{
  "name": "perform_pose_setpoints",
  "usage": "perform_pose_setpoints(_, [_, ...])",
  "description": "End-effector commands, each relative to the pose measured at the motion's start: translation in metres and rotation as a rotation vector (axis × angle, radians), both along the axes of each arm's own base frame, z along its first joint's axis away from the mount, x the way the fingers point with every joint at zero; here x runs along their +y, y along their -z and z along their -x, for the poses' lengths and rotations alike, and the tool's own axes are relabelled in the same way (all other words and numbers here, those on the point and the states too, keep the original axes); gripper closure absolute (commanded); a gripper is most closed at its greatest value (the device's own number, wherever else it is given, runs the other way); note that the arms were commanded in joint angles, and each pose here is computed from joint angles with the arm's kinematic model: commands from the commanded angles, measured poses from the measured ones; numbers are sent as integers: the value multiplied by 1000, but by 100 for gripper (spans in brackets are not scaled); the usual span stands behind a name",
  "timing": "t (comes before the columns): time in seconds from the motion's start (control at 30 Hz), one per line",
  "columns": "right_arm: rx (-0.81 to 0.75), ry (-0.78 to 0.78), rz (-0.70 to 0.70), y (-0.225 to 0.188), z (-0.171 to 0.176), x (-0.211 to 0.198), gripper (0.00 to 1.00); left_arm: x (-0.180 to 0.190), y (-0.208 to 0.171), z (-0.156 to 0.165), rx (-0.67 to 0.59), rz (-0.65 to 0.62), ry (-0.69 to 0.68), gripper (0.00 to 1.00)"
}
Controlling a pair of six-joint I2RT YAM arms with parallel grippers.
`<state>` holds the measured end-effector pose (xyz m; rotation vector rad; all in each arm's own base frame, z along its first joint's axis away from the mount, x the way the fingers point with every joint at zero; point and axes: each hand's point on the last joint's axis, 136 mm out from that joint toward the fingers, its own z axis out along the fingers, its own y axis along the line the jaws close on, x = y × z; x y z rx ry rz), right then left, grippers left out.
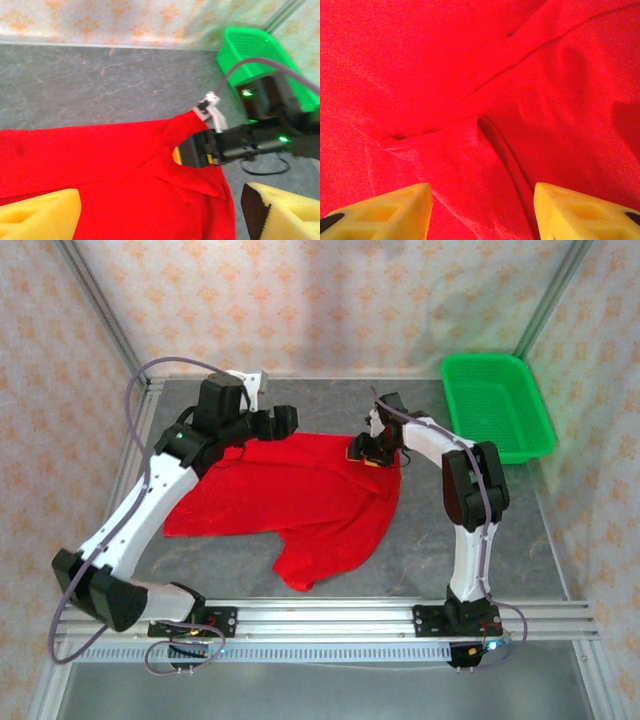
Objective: Fold and stack the t-shirts
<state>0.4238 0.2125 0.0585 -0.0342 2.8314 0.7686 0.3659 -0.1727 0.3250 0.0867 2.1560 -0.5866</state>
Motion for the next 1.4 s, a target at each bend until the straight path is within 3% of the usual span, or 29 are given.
perform_pose_setpoints(0.0, [-11, -70, 8, -3, -5, 3, 47, 10, 8, 24, 31, -41, -24, 15])
perform_pose_setpoints(0.23, [-22, -107, 20, 4, -15, 6, 52, 32, 23, 60, 73, -70, -74, 15])
perform_pose_setpoints(0.6, [-37, -144, 44, 12, -19, 16, 55, 47, 34, 81, 91, -102, -91, 15])
perform_pose_setpoints(0.83, [-47, -160, 49, 16, -20, 25, 59, 54, 31, 93, 73, -114, -90, 6])
perform_pose_setpoints(1.37, [-70, -159, 57, 3, -17, 30, 96, 68, 38, 101, 84, -175, -121, 4])
